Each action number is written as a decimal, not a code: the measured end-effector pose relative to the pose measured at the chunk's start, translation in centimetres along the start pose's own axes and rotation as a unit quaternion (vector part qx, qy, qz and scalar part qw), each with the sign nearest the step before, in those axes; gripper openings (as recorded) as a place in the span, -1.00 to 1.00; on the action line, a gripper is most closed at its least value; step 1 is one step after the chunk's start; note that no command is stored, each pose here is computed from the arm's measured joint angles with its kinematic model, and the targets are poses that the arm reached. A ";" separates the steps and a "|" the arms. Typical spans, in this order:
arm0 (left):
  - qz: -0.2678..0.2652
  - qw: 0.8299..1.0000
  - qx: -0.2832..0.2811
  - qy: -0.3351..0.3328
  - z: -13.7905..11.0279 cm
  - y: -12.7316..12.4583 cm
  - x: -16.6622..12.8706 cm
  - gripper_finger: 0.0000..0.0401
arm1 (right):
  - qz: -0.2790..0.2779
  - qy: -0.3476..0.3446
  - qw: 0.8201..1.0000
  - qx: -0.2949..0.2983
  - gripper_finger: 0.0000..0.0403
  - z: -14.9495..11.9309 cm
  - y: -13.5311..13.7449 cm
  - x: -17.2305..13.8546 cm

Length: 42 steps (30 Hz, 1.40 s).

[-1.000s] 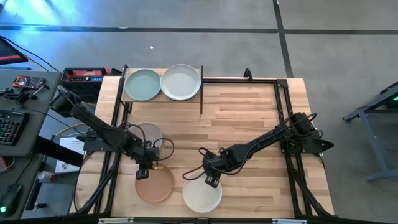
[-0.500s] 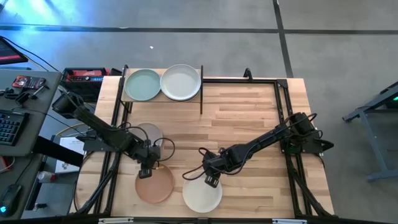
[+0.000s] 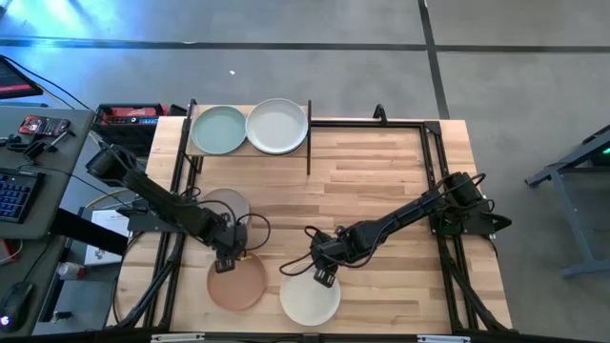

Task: Place and stack plates onto a shelf
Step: Stack the orange plate into the blue plate on the shelf

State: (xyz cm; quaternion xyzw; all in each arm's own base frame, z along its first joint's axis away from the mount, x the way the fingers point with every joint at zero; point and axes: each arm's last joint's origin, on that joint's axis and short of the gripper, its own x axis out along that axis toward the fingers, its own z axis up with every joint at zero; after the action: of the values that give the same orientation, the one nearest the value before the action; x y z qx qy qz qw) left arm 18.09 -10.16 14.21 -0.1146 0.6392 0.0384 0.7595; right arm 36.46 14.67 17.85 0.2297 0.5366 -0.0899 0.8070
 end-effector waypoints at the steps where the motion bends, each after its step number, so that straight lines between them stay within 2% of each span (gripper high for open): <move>1: 0.001 1.000 0.000 0.003 0.0 0.0 0.1 -0.56 | 0.000 0.000 1.000 0.000 -0.36 0.0 0.0 0.0; 10: -0.001 1.000 -0.001 0.016 0.1 -0.1 0.6 -0.60 | 0.000 0.000 1.000 0.000 -0.36 0.0 0.0 0.0; 17: -0.016 1.000 -0.002 0.026 0.0 -0.2 0.5 -0.94 | 0.000 0.000 1.000 0.000 -0.36 0.0 0.0 0.0; 24: -0.042 0.998 -0.017 0.032 0.0 -0.3 0.1 -0.98 | 0.001 -0.001 1.000 0.001 -0.36 0.0 0.0 0.0; 33: -0.075 0.993 -0.087 -0.012 0.2 0.4 -2.4 -0.99 | -0.001 -0.008 1.000 0.013 -0.36 1.0 -0.8 0.1; 42: -0.052 0.985 -0.161 -0.028 -0.1 2.7 -7.9 -0.99 | 0.006 0.002 1.000 0.009 -0.36 2.6 -2.5 0.1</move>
State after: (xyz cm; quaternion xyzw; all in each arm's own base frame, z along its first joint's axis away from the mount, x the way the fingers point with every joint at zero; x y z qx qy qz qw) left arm 16.07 -6.85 21.57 -0.2674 0.5961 0.1041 0.7498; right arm 37.73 11.27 17.88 0.2398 0.5360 -0.0896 0.8045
